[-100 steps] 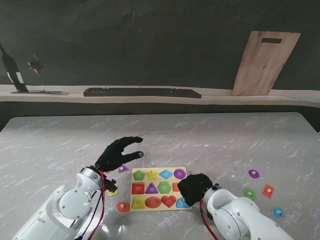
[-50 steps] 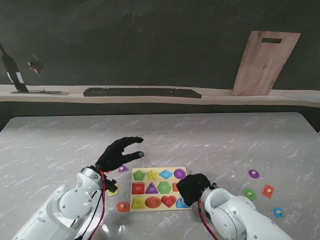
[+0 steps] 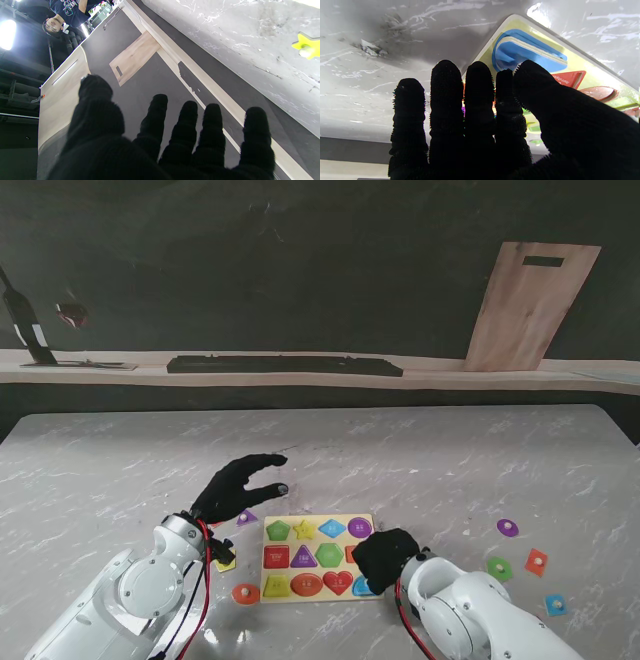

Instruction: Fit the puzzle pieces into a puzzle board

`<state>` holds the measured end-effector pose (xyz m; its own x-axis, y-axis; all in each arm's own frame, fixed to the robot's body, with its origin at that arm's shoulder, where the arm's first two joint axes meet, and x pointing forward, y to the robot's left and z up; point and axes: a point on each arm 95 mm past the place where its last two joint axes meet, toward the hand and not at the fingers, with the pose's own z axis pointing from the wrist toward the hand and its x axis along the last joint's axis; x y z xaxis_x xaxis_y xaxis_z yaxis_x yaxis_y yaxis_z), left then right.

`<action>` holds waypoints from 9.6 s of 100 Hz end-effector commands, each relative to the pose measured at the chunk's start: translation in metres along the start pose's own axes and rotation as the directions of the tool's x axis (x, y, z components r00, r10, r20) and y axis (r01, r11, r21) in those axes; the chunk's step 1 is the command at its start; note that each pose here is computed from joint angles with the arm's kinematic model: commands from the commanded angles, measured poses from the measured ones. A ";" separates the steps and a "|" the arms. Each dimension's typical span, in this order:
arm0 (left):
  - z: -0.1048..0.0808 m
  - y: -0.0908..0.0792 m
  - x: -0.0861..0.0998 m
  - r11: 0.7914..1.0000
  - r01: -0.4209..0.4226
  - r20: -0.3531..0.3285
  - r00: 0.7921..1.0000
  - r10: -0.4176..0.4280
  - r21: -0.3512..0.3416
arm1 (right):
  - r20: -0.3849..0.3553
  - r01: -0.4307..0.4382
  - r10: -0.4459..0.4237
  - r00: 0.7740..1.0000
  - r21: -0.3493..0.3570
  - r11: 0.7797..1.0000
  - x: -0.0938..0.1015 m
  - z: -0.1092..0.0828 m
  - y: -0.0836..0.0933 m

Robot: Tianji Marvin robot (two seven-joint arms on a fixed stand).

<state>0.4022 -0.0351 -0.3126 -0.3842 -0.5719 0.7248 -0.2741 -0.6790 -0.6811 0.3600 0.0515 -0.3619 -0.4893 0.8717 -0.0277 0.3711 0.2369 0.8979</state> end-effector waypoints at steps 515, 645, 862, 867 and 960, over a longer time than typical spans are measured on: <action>0.011 0.003 -0.001 0.998 0.000 0.031 1.000 0.001 -0.056 | 0.392 0.279 -0.374 0.841 0.277 0.919 -0.134 -0.142 -0.074; 0.010 0.003 -0.001 0.999 -0.003 0.030 1.000 0.005 -0.053 | 0.447 0.072 -0.184 0.875 0.256 0.964 -0.137 -0.135 -0.083; 0.009 0.002 -0.002 0.999 -0.001 0.032 0.999 0.003 -0.054 | 0.390 0.193 -0.293 0.873 0.277 0.941 -0.133 -0.139 -0.065; 0.009 0.002 -0.002 0.999 -0.001 0.033 0.999 0.003 -0.054 | 0.391 0.194 -0.296 0.872 0.280 0.940 -0.133 -0.138 -0.065; 0.010 0.003 -0.003 0.998 -0.001 0.035 0.999 0.003 -0.059 | 0.422 0.061 -0.196 0.885 0.312 0.948 -0.133 -0.137 -0.071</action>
<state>0.4116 -0.0396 -0.3158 -0.3544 -0.5935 0.7226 -0.3216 -0.6483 -0.6902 0.2953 -0.1400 -0.3580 -0.1685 0.9084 -0.3827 0.5535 0.4085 0.7258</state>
